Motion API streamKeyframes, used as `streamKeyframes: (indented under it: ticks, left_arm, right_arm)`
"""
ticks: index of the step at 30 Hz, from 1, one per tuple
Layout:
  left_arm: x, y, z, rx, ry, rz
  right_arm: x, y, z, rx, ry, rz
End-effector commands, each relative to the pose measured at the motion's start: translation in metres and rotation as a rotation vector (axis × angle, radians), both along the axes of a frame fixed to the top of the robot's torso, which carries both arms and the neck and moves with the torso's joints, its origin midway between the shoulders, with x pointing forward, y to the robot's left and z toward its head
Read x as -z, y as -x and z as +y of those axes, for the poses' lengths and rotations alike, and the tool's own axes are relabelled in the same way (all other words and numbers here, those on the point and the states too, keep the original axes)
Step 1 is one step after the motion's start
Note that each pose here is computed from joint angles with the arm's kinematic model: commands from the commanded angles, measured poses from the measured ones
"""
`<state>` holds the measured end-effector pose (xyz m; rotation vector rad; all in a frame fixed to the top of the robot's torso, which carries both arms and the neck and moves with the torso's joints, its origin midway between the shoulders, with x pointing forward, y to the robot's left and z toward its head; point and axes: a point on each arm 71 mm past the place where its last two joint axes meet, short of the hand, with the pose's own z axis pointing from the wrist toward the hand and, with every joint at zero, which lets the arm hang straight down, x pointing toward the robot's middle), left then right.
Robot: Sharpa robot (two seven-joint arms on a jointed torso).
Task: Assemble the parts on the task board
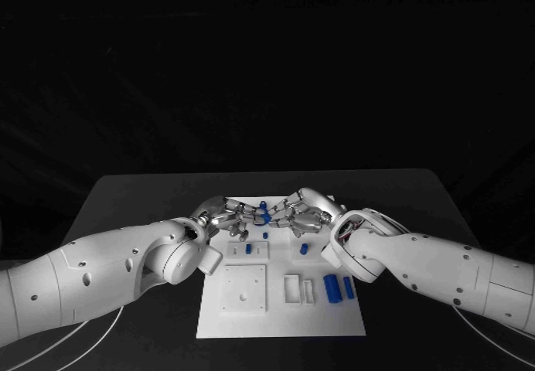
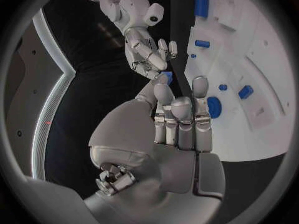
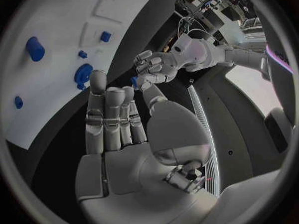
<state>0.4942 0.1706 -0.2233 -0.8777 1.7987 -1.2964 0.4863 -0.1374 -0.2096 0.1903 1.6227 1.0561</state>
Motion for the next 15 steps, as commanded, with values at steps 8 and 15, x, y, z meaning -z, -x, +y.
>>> streamKeyframes:
  ticks: [8,15]
  left_arm:
    - [-0.0007,0.0014,-0.0042,0.022,0.013,0.003]
    - [-0.0007,0.0016,-0.0047,0.024,0.013,0.003]
  right_arm:
    - [0.0017,0.0016,0.0048,-0.034,0.018,0.019]
    - [0.0024,0.0019,0.0065,-0.046,0.021,0.027]
